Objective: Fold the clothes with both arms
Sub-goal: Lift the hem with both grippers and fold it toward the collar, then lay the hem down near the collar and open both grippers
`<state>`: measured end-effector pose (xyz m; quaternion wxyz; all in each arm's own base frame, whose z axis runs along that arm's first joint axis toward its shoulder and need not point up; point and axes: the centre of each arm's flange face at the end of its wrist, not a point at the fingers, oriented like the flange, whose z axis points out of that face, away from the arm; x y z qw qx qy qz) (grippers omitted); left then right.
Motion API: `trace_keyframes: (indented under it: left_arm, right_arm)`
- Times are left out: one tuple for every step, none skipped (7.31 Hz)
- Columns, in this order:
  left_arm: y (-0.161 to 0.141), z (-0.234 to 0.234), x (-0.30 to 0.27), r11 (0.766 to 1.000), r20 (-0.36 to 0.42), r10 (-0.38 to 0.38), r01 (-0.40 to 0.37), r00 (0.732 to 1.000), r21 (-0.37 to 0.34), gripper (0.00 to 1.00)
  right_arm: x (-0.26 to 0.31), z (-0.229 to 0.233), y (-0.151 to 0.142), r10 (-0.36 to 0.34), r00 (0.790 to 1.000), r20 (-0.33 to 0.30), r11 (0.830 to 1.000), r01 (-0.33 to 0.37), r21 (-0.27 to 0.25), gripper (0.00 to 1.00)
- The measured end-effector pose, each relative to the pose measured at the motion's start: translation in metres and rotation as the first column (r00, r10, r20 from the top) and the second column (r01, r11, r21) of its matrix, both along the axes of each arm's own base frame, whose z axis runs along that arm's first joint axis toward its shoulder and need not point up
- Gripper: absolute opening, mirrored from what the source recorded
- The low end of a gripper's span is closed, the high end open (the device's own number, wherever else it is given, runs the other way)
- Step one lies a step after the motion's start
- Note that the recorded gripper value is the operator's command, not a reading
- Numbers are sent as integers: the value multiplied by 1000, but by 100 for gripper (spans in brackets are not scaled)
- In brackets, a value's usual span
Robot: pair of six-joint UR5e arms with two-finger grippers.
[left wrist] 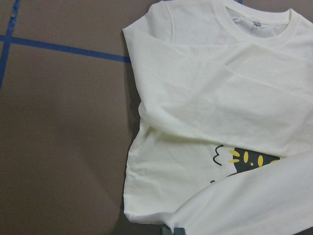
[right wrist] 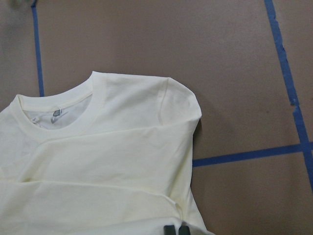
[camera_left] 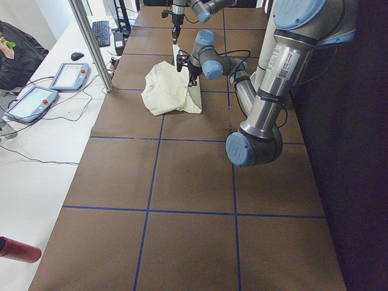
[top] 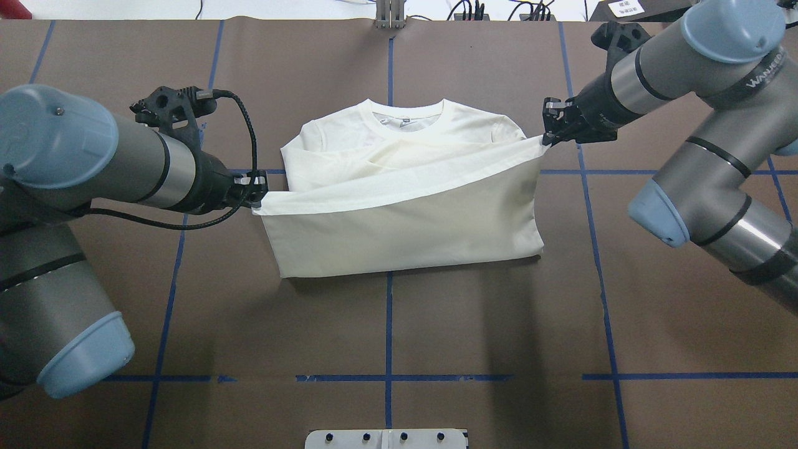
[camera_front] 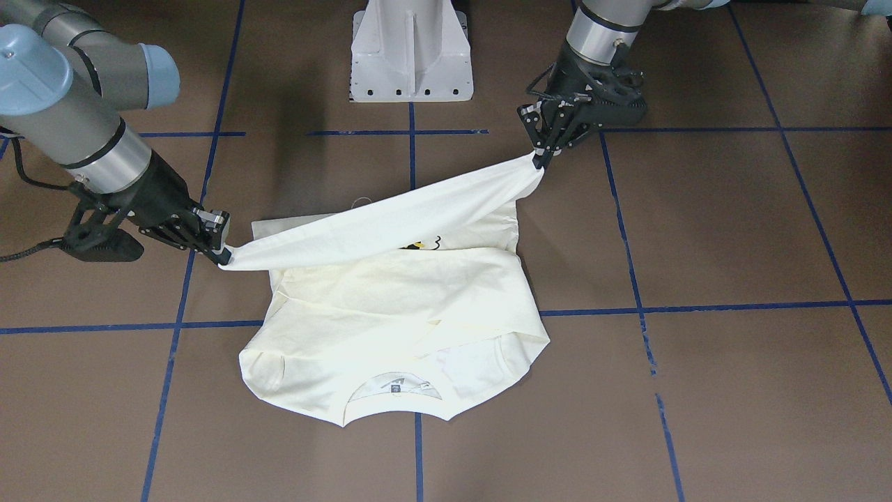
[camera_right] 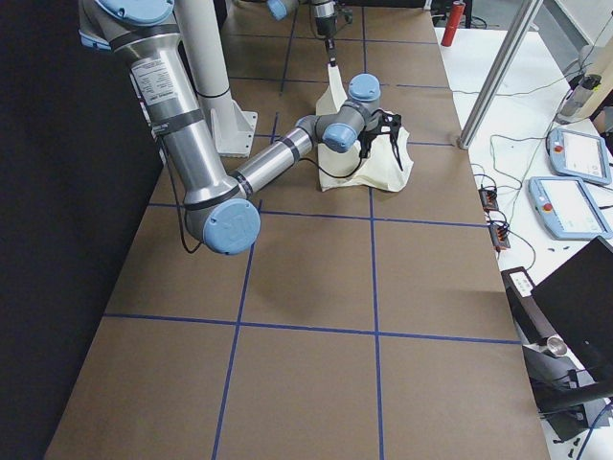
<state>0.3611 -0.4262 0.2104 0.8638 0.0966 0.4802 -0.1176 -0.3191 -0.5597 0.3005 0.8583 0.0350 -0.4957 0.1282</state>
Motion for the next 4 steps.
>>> trace_keyframes:
  left_arm:
    - [-27, 7, 2, 1000, 15, -23, 23, 1000, 10, 0]
    - [-58, 17, 11, 999, 26, -43, 42, 999, 21, 0]
    - [-91, 32, 28, 998, 26, -59, 58, 998, 29, 0]
    - [-121, 51, 45, 997, 24, -75, 74, 997, 32, 0]
  right_arm:
    - [-7, -4, -28, 16, 1000, -11, 1000, -17, -12, 0]
    - [-13, -7, -54, 31, 999, -25, 999, -32, -27, 0]
    - [-20, -7, -74, 41, 998, -39, 998, -42, -40, 0]
    - [-27, -3, -91, 46, 998, -48, 998, -48, -51, 0]
